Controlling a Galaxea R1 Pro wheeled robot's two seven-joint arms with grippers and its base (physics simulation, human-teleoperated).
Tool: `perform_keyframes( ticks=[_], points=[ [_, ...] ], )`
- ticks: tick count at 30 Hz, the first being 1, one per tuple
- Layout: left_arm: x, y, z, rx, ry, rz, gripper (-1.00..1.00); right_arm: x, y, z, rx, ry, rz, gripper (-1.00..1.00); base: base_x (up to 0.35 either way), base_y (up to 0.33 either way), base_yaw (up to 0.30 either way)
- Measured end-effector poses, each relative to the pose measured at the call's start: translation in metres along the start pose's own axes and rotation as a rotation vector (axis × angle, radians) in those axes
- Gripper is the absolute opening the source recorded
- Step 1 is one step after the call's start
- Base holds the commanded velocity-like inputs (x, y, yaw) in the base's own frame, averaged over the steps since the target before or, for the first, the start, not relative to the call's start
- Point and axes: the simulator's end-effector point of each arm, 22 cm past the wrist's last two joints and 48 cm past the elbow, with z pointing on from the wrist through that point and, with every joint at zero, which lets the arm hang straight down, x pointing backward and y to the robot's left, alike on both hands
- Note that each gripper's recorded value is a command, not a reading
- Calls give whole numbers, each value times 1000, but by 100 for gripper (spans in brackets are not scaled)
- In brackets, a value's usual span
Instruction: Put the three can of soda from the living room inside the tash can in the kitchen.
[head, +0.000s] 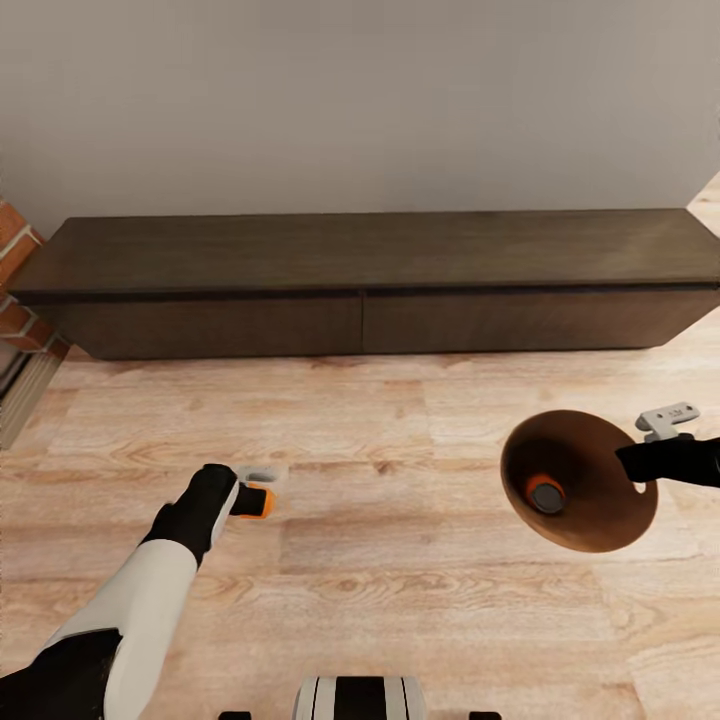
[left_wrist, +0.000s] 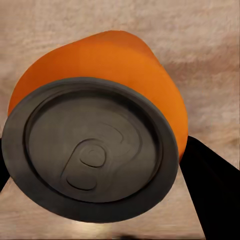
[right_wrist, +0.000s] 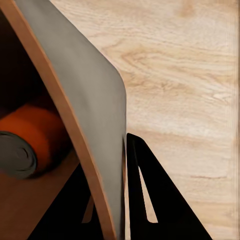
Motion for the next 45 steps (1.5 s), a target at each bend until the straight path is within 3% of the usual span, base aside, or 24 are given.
perform_keyframes(
  ticks=[5, 7, 11, 13, 17, 20, 22, 25, 27, 31, 34, 37, 38, 40, 41, 44, 45],
  points=[
    [22, 34, -12, -129, 113, 84, -100, 6, 0, -7, -6, 23, -1, -100, 0, 0, 0],
    [29, 47, -17, -156, 140, 90, -100, 9, 0, -9, -6, 33, -5, -100, 0, 0, 0],
    [45, 89, -28, -223, 200, 87, -100, 13, 3, -15, -20, 46, -7, -100, 0, 0, 0],
    [58, 118, -39, -276, 257, 77, -100, 14, 6, -18, -39, 53, -11, -100, 0, 0, 0],
    [64, 136, -53, -315, 291, 69, -100, 10, 12, -26, -75, 53, -7, -100, 0, 0, 0],
    [63, 137, -58, -308, 289, 62, -100, 8, 12, -31, -80, 55, -13, -100, 0, 0, 0],
    [56, 128, -57, -256, 255, 58, -100, 6, 14, -34, -90, 53, -9, -100, 0, 0, 0],
    [41, 91, -52, -47, 169, 59, -100, 4, 15, -39, -99, 54, -5, -100, 0, 0, 0],
    [36, 85, -57, 30, 146, 57, -100, 2, 13, -43, -97, 55, -4, -100, 0, 0, 0],
    [32, 79, -67, 88, 130, 56, -100, 4, 10, -49, -92, 65, -7, -100, 0, 0, 0],
    [29, 71, -73, 132, 116, 61, -100, 13, 19, -53, -128, 86, -4, -100, 0, 0, 0],
    [12, 52, -80, 222, 33, 108, -100, 16, 35, -60, -202, 95, 4, -100, 0, 0, 0],
    [6, 39, -84, 283, -17, 142, -100, 19, 42, -63, -235, 103, 6, -100, 0, 0, 0],
    [6, 29, -87, 325, -65, 193, -100, 16, 51, -68, -279, 99, 15, -100, 0, 0, 0],
    [7, 22, -88, 350, -117, 238, -100, 20, 54, -70, -293, 107, 13, -100, 0, 0, 0],
    [-3, 21, -96, 350, -254, 305, -100, 30, 61, -74, -318, 130, 15, -100, 0, 0, 0],
    [-7, 27, -100, 331, -340, 305, -100, 37, 65, -75, -327, 143, 11, -100, 0, 0, 0]
  ],
)
